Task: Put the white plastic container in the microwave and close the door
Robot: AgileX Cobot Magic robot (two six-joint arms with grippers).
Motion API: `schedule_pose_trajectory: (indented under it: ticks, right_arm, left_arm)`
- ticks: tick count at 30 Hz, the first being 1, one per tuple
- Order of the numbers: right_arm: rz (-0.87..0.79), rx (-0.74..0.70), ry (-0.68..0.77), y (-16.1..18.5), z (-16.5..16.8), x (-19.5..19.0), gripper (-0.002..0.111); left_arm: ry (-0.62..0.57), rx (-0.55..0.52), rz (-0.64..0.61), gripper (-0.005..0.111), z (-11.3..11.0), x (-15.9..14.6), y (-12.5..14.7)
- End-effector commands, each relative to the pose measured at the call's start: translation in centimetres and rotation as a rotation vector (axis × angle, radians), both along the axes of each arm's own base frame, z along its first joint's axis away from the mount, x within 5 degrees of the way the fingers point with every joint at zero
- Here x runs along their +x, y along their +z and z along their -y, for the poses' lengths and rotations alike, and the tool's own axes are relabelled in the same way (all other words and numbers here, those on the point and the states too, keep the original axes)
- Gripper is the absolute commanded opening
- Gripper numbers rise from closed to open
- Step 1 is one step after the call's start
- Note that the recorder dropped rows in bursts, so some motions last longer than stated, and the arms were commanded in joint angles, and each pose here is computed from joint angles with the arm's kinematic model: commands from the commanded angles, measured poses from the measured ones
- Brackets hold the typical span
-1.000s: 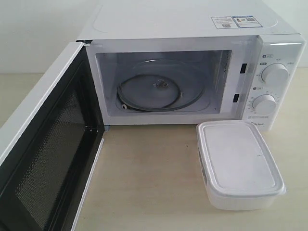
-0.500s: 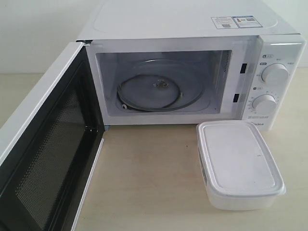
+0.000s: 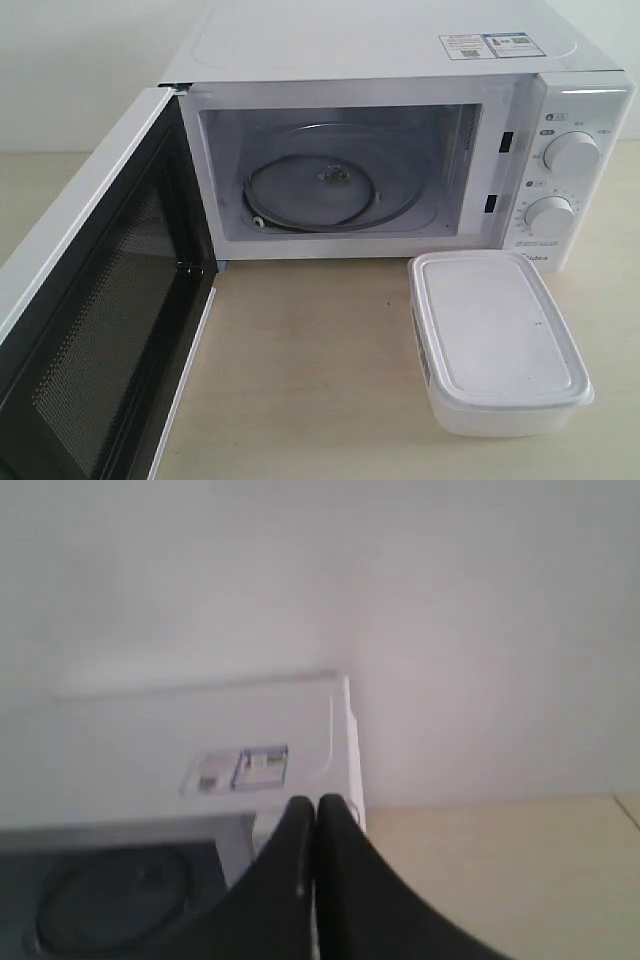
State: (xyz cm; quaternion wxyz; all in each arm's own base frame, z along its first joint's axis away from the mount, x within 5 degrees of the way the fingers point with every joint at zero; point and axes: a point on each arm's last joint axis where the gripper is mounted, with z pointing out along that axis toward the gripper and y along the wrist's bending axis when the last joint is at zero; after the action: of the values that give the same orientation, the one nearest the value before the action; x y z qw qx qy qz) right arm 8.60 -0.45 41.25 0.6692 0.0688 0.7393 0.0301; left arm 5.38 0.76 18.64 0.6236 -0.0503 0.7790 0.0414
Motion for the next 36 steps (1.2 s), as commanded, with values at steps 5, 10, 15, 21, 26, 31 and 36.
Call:
schedule_pose_trajectory:
  ticks: [5, 10, 15, 21, 26, 31, 36]
  right_arm:
    - [-0.707, -0.041, 0.455, -7.1, -3.9, 9.3, 0.0]
    - [-0.869, -0.007, 0.59, -10.2, -4.8, 12.2, 0.0]
    - [-0.881, 0.113, 0.712, -11.1, -4.6, 13.4, 0.0]
    - [-0.859, 0.27, 0.807, -10.0, -3.2, 14.2, 0.0]
    - [-0.791, 0.376, 0.698, -9.4, -0.2, 15.2, 0.0]
    - [-0.838, 0.397, 0.665, -10.8, 1.1, 16.1, 0.0]
    - [-0.925, 0.424, 0.671, -13.4, 1.7, 17.6, 0.0]
  left_arm:
    - [0.001, -0.012, 0.002, 0.004, 0.0, 0.0, -0.1]
    - [0.001, -0.012, 0.002, 0.004, 0.0, 0.0, -0.1]
    - [0.001, -0.012, 0.002, 0.004, 0.0, 0.0, -0.1]
    - [0.001, -0.012, 0.002, 0.004, 0.0, 0.0, -0.1]
    - [0.001, -0.012, 0.002, 0.004, 0.0, 0.0, -0.1]
    - [0.001, -0.012, 0.002, 0.004, 0.0, 0.0, -0.1]
    - [0.001, -0.012, 0.002, 0.004, 0.0, 0.0, -0.1]
